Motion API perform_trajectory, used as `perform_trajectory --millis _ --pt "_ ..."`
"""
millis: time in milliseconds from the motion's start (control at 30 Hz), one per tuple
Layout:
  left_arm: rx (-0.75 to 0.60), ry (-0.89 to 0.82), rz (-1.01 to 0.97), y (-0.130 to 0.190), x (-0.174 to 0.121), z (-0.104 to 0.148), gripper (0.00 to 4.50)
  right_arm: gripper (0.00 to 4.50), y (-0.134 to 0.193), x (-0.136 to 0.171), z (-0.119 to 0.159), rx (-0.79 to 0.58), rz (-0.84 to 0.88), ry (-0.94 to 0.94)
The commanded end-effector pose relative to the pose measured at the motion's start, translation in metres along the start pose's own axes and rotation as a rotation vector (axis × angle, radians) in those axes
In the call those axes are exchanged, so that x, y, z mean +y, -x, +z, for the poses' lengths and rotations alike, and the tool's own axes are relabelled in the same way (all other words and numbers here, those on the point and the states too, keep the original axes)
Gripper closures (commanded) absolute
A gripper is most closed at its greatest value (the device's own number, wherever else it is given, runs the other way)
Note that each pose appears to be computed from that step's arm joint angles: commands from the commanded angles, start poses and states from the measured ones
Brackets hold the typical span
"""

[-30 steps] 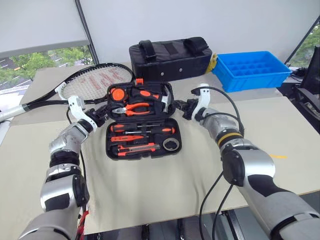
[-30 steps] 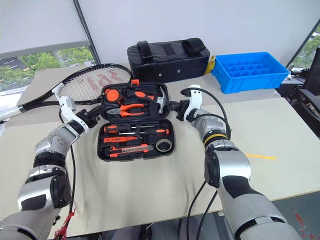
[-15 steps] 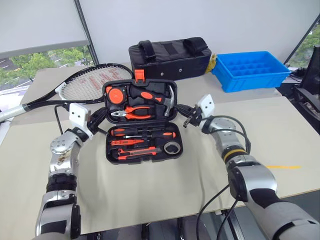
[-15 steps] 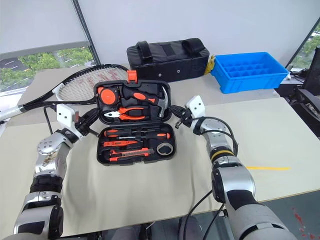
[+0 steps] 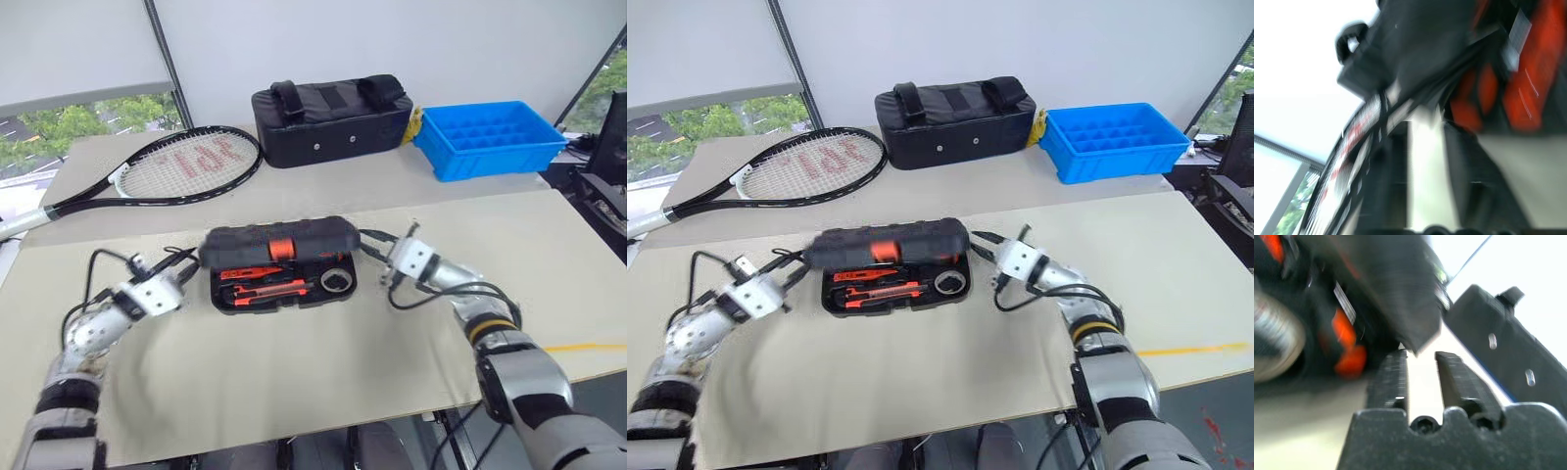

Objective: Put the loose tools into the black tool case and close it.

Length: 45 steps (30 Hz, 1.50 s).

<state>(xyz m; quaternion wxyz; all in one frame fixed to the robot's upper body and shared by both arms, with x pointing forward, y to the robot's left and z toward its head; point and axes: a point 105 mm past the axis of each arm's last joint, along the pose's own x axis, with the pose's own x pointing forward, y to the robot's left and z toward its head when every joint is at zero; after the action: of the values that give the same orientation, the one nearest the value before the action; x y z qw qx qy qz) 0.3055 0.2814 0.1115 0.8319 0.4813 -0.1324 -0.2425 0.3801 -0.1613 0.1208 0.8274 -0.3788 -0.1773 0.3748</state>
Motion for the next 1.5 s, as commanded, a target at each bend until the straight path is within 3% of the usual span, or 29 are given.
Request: perform_trajectory --millis 33,133,233,400,600,767,933,1067,1233,1333,1500 --pt "0.031 -0.008 -0.01 0.02 0.002 -0.007 2.06 2.38 0.026 0.012 -0.016 0.078 0.16 -0.097" --pt "0.101 0.006 -0.05 0.037 -0.005 -0.02 2.06 2.38 0.048 0.029 -0.021 0.115 0.302 -0.217" --pt "0.177 0.076 0.04 0.041 0.01 -0.035 2.06 2.38 0.05 0.041 -0.001 0.071 0.373 -0.375" --pt "0.137 0.22 0.123 0.007 0.039 -0.032 2.06 2.38 0.04 0.082 0.04 0.089 0.562 -0.598" --pt "-0.058 0.534 0.163 -0.058 0.085 0.003 2.06 2.38 0.001 0.106 0.048 0.147 0.517 -0.674" --pt "-0.21 0.57 0.048 -0.103 0.099 0.05 2.06 2.38 -0.025 0.081 0.035 0.182 0.331 -0.635" --pt "-0.312 0.627 -0.078 -0.149 0.081 0.09 2.06 2.38 -0.052 0.008 0.013 0.198 -0.041 -0.64" --pt "-0.335 0.675 -0.238 -0.171 0.046 0.109 2.06 2.38 -0.064 -0.017 -0.001 0.243 -0.204 -0.622" --pt "-0.291 0.725 -0.433 -0.177 0.009 0.115 2.06 2.38 -0.065 -0.021 -0.01 0.252 -0.283 -0.66" --pt "-0.133 0.652 -0.491 -0.177 -0.014 0.095 2.06 2.38 -0.058 -0.018 -0.007 0.23 -0.279 -0.667" --pt "-0.033 0.693 -0.519 -0.178 -0.04 0.081 2.06 2.38 -0.052 0.001 0.016 0.189 -0.164 -0.714"
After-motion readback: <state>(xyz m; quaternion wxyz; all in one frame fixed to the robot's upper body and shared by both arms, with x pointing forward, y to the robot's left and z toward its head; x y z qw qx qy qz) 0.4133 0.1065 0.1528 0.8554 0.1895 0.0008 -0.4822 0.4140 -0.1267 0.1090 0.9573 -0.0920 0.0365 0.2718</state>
